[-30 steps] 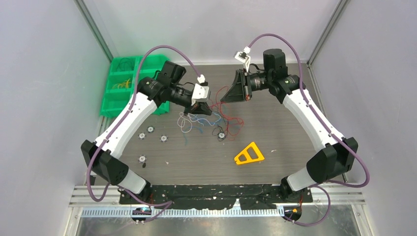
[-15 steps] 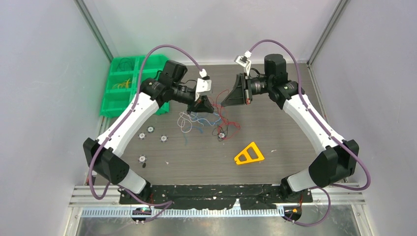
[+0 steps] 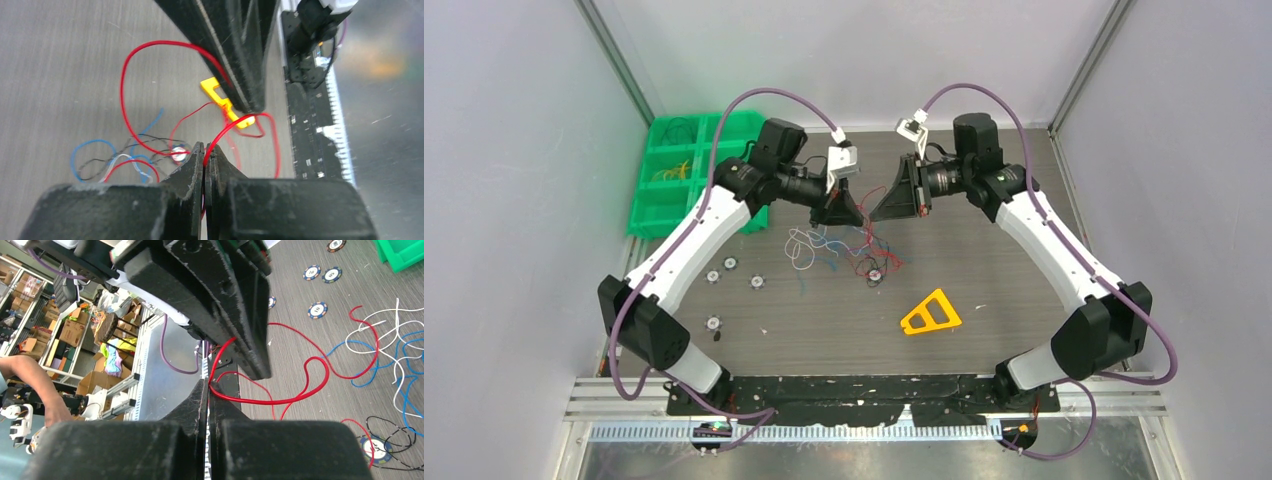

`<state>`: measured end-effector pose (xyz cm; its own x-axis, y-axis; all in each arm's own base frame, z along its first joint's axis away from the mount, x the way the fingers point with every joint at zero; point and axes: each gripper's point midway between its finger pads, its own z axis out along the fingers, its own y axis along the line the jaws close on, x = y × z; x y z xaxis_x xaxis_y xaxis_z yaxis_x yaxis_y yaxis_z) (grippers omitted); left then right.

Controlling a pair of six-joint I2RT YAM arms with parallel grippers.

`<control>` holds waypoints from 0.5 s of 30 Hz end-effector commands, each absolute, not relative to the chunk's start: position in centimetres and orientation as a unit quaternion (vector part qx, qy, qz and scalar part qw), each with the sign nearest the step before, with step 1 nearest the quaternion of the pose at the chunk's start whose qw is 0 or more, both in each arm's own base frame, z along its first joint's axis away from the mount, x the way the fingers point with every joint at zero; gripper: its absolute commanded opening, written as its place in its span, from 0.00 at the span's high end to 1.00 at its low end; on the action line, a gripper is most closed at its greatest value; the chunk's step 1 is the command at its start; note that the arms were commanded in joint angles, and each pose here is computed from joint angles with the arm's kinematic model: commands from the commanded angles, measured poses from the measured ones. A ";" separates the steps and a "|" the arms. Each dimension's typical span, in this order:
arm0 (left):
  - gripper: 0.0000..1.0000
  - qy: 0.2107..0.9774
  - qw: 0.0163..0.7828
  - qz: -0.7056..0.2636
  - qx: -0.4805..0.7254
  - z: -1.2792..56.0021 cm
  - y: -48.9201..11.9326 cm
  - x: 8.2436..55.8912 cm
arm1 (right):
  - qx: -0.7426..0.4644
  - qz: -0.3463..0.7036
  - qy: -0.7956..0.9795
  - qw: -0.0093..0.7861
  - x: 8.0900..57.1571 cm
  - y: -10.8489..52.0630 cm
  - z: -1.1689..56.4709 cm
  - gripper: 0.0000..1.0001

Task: Untangle the cables

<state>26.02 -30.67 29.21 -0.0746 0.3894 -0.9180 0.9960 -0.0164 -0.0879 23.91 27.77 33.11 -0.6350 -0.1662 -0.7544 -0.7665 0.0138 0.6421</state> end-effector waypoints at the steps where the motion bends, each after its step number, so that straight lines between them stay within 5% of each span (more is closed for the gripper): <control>1: 0.91 0.586 0.355 -0.490 0.539 32.6 -31.0 23.0 | -0.364 0.596 0.661 0.274 24.8 28.5 34.1 0.95; 9: 0.50 0.607 0.321 -0.560 0.464 31.5 -31.3 21.0 | -0.344 0.632 0.629 0.294 25.0 30.1 36.4 0.95; 15: 0.51 0.617 0.360 -0.567 0.409 32.0 -31.7 22.8 | -0.357 0.641 0.618 0.282 24.1 31.0 36.5 0.95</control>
